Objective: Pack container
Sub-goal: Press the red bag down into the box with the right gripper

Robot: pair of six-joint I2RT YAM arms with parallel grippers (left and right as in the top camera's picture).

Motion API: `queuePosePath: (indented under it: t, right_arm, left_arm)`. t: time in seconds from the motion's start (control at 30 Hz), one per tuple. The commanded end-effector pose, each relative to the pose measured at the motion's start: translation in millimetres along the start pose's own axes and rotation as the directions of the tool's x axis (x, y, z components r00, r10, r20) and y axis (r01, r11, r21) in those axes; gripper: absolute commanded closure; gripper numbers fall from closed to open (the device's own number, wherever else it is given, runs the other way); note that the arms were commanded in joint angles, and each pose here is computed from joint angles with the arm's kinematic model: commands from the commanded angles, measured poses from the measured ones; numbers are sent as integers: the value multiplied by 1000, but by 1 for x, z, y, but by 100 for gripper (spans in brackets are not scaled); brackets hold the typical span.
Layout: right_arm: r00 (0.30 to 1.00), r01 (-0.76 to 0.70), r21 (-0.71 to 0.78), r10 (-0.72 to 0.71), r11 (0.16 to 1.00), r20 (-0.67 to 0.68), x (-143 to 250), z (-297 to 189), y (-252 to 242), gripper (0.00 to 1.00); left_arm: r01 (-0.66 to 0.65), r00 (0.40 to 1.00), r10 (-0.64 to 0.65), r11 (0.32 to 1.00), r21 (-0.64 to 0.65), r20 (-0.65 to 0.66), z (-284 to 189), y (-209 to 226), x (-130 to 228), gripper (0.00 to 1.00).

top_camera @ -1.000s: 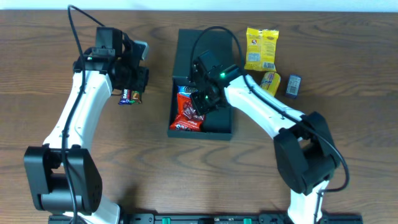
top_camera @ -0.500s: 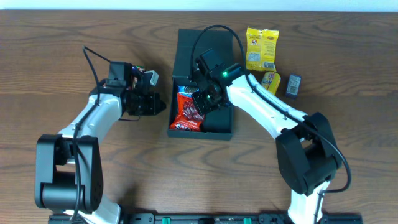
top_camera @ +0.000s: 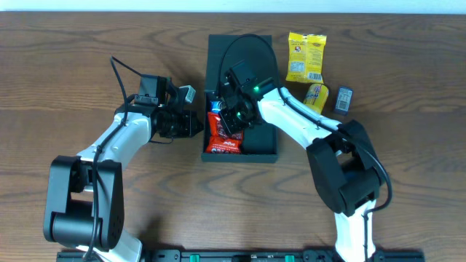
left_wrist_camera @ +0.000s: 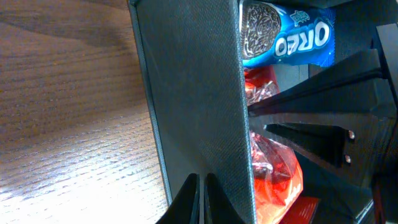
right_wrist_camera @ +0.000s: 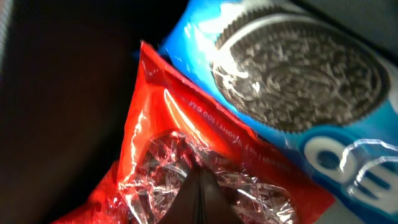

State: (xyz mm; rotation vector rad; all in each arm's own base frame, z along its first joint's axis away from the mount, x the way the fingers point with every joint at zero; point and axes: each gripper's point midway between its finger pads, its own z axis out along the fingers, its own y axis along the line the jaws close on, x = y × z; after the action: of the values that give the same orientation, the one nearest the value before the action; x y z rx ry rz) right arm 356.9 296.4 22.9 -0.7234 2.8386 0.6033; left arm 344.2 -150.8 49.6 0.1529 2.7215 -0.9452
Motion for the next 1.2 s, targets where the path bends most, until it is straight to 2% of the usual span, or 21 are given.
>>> queuePosePath:
  t: [0.0,0.3,0.43,0.53,0.67,0.8,1.17]
  right_arm:
    - [999,2,-42,-4,999,-43,9,21,9,98]
    - [999,17,-73,-20,997,-40,7,19,21,98]
    - [999,-22,-31,21,999,-46,-3,-24,14,99]
    - [1000,2,-28,-2,1000,-12,-11,-66,14,98]
    - [998,26,-24,-27,999,-57,7,-90,15,98]
    - [985,67,-42,-73,997,-155,37,-73,22,98]
    - [978,92,-97,-108,991,-180,67,-28,29,99]
  left_arm:
    - [14,1000,-14,1000,14,-17,4,-1,5,95]
    - [14,1000,-14,1000,14,-17,4,-1,5,94]
    - [14,1000,-14,1000,14,-17,4,-1,5,94]
    - [15,1000,-15,1000,13,-17,3,-1,5,94]
    - [15,1000,-15,1000,14,-17,3,-1,5,94]
    - [15,1000,-15,1000,14,-16,3,-1,5,94]
    - [15,1000,-15,1000,13,-16,3,-1,5,94]
